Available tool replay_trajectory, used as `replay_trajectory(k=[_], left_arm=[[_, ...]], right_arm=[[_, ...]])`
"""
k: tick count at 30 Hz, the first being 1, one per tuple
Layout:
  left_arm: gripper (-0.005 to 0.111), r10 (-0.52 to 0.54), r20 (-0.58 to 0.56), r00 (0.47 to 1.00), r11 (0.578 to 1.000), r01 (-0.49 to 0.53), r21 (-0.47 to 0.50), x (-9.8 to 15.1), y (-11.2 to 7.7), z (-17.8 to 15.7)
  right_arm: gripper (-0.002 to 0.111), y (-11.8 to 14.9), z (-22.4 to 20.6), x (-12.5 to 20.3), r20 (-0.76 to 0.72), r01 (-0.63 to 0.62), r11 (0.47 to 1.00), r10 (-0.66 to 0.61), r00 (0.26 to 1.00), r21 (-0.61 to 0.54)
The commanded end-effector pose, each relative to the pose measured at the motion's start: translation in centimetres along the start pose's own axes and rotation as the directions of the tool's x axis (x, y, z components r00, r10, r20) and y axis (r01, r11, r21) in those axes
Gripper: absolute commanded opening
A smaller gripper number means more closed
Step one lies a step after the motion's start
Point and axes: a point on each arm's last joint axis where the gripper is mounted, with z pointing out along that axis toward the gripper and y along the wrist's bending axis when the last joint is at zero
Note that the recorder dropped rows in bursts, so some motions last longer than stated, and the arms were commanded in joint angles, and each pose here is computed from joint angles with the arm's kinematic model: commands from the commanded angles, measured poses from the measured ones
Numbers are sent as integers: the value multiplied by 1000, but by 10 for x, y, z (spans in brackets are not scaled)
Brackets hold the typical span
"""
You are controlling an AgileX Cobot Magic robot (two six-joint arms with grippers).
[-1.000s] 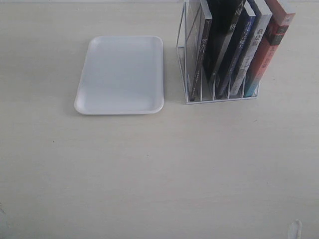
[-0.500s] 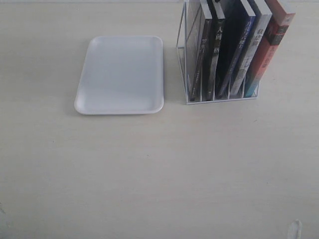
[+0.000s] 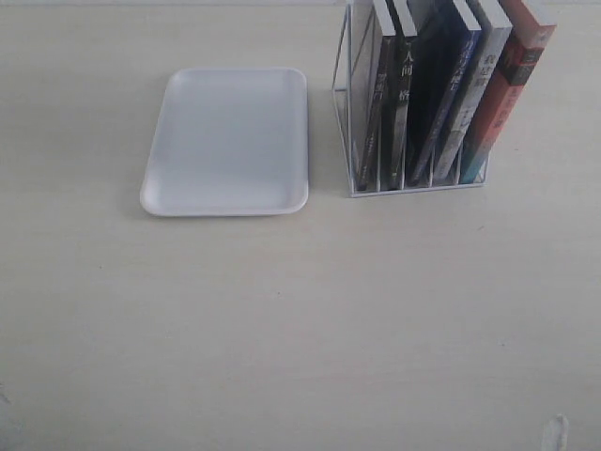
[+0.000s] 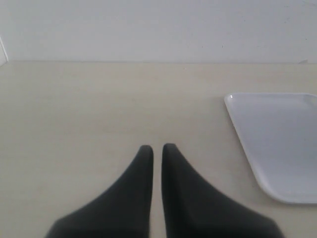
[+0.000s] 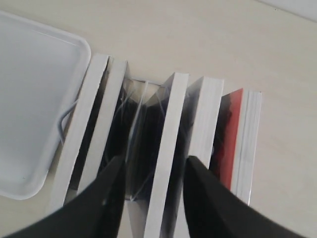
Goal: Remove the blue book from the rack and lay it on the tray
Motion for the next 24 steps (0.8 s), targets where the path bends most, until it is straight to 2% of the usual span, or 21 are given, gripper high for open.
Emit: replay_trajectory(k=[1, 24], left_arm=[[6, 6, 4, 1000, 1000, -6, 8, 1, 0, 0], [6, 6, 4, 1000, 1000, -6, 8, 1, 0, 0]], right_arm=[[37, -1, 6, -1, -9, 15, 1000, -15, 1000, 18], [36, 1, 48, -2, -97, 44, 997, -39, 994, 55]])
